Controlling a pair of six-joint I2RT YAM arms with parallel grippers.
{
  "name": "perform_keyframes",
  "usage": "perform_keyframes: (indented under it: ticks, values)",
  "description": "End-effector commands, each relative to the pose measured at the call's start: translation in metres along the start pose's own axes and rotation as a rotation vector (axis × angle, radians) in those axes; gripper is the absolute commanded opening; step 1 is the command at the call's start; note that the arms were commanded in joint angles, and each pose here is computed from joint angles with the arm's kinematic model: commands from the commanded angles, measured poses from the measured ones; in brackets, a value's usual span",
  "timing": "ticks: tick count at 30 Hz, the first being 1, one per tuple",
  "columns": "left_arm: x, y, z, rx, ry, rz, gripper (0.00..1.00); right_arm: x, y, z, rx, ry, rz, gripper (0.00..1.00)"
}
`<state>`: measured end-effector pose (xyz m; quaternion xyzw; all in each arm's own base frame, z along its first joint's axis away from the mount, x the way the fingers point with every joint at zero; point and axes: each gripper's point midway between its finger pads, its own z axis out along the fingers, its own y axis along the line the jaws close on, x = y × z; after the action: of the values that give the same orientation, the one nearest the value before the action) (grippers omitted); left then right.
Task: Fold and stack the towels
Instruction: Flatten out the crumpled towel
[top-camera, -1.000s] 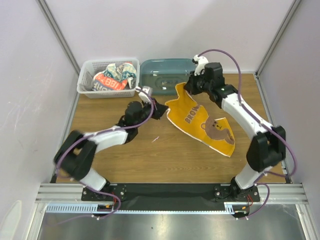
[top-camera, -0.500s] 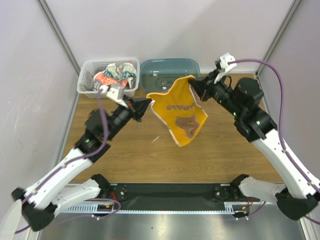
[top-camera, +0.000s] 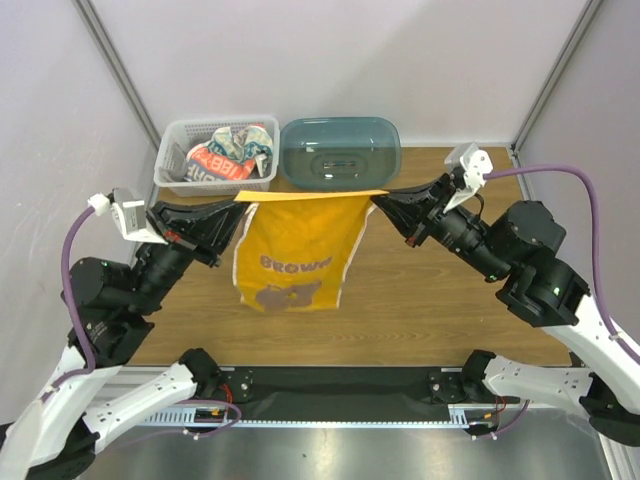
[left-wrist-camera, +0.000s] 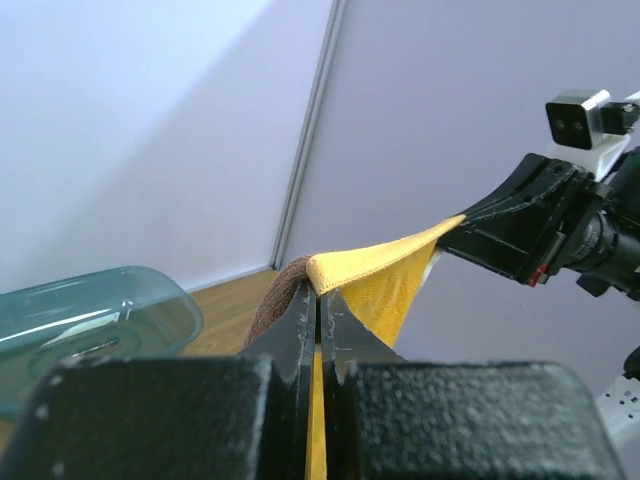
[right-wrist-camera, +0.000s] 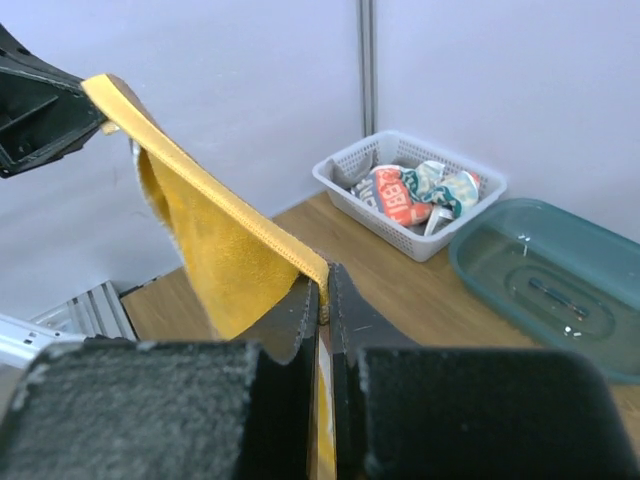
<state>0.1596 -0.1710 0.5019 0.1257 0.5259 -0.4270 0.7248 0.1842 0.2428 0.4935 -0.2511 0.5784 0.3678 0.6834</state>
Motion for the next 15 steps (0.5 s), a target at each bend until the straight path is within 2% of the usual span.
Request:
perform_keyframes:
  ticks: [1, 5, 7, 10, 15]
  values:
    - [-0.009, 0.015, 0.005, -0.092, -0.003, 0.027, 0.0, -0.01, -0.018, 0.003, 0.116, 0.0, -0.018, 0.0]
    - [0.009, 0.035, 0.025, -0.185, 0.031, 0.023, 0.0, 0.018, -0.049, 0.018, 0.265, 0.085, -0.034, 0.0]
    - [0.026, 0.047, 0.04, -0.222, 0.068, 0.029, 0.0, 0.031, -0.062, 0.025, 0.282, 0.112, -0.022, 0.0]
    - [0.05, 0.067, 0.058, -0.232, 0.116, -0.006, 0.0, 0.05, -0.099, 0.033, 0.291, 0.129, 0.054, 0.0]
    - [0.103, 0.121, 0.067, -0.273, 0.186, -0.068, 0.0, 0.115, -0.159, 0.04, 0.339, 0.231, 0.165, 0.0]
